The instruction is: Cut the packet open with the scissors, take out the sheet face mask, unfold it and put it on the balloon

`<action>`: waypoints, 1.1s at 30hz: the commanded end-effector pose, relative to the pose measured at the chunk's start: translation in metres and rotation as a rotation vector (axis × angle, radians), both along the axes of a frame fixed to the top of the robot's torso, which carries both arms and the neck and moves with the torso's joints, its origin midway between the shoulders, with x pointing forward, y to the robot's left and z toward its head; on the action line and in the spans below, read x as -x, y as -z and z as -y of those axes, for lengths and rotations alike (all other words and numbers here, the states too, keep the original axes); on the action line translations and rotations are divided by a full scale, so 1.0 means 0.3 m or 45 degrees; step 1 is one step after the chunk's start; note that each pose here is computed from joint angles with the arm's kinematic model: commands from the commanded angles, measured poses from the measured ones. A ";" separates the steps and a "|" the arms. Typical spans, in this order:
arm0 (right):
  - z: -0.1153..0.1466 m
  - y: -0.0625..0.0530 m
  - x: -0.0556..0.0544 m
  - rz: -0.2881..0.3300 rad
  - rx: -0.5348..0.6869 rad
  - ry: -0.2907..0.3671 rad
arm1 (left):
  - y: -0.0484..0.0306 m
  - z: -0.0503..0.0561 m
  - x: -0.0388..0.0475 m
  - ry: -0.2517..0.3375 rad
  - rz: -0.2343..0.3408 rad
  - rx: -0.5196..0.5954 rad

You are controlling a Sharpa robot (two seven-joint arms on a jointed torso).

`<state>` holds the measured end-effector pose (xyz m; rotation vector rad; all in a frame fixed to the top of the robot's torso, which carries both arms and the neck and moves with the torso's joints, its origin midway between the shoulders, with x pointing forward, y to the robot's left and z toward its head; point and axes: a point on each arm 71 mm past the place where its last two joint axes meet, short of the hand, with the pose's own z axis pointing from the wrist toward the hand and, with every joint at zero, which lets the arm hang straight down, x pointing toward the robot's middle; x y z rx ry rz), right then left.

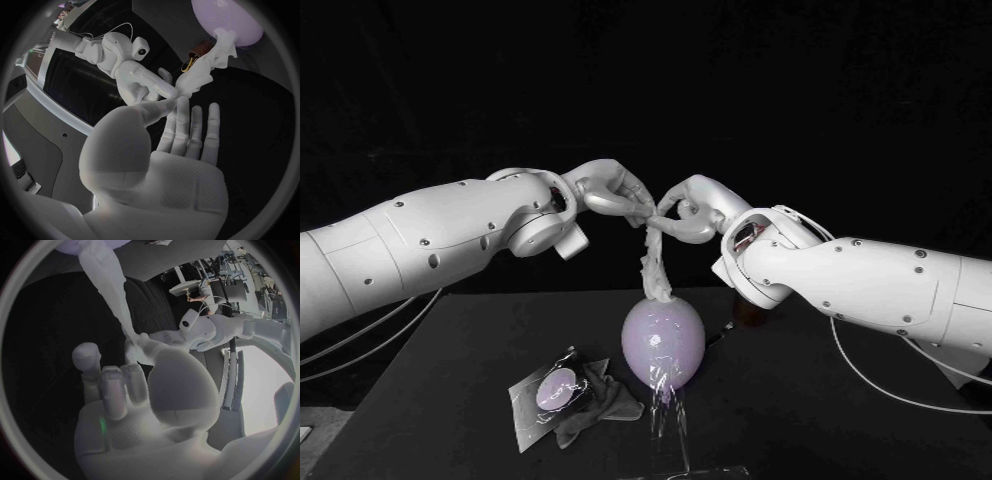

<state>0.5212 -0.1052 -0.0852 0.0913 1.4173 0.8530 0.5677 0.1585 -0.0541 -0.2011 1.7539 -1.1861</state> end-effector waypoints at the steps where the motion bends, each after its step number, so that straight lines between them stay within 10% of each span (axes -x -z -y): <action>1: -0.007 -0.016 0.009 0.055 -0.041 -0.048 | -0.002 0.004 0.001 0.016 0.000 0.000; 33: 0.002 -0.009 0.001 0.008 -0.061 -0.015 | -0.010 0.008 0.006 -0.009 0.027 0.036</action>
